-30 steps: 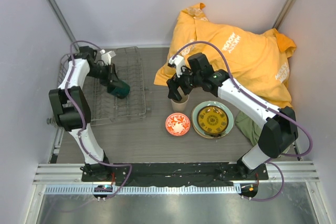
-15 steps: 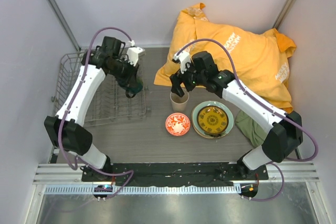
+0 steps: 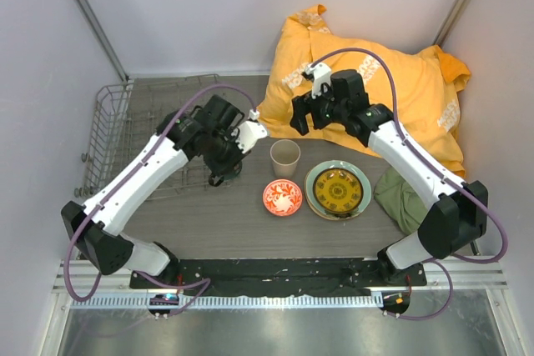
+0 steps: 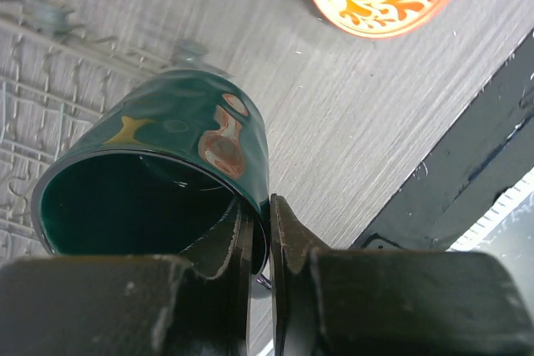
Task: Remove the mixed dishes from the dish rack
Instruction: Pick up the cup from the dish rack, then place the cup at the center of the board.
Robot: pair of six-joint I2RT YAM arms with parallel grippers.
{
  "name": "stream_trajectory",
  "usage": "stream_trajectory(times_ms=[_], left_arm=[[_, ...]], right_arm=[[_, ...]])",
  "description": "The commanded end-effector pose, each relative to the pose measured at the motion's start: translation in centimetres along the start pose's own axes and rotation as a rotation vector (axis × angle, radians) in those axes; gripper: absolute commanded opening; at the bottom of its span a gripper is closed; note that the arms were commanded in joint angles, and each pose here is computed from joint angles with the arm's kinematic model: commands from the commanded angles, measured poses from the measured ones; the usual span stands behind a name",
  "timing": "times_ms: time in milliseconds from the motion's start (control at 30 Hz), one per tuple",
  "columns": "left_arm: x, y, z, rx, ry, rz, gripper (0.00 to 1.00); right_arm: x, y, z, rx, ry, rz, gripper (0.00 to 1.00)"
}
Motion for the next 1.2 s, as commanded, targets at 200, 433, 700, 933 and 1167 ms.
stream_trajectory(times_ms=[200, 433, 700, 933, 1167], left_arm=[[0.3, -3.9, 0.3, 0.149, -0.139, -0.062, 0.0], [3.5, -5.8, 0.4, 0.234, -0.168, -0.003, 0.0], [5.4, -7.7, 1.3, 0.27, -0.206, 0.017, 0.0], [6.6, -8.5, 1.3, 0.274, -0.203, 0.03, 0.0], [7.6, -8.5, 1.2, 0.276, -0.188, 0.043, 0.0]], right_arm=[[-2.2, -2.1, -1.2, 0.015, 0.035, -0.095, 0.86], [-2.0, -1.8, -1.0, 0.021, 0.018, -0.088, 0.85], [-2.0, -1.8, -0.7, 0.022, 0.003, -0.091, 0.86], [-2.1, -1.8, -0.6, 0.023, -0.005, -0.095, 0.86], [-2.3, -1.8, -0.5, 0.02, -0.005, -0.1, 0.86]])
Point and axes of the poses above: each gripper's point midway between its finger pads, its own x axis out along the fingers, its own z axis along the line the jaws close on, y = z × x, the point moved 1 cm from there along -x, back along the fingers, and after that the axes turned 15 degrees about -x, right-handed, at the moved point
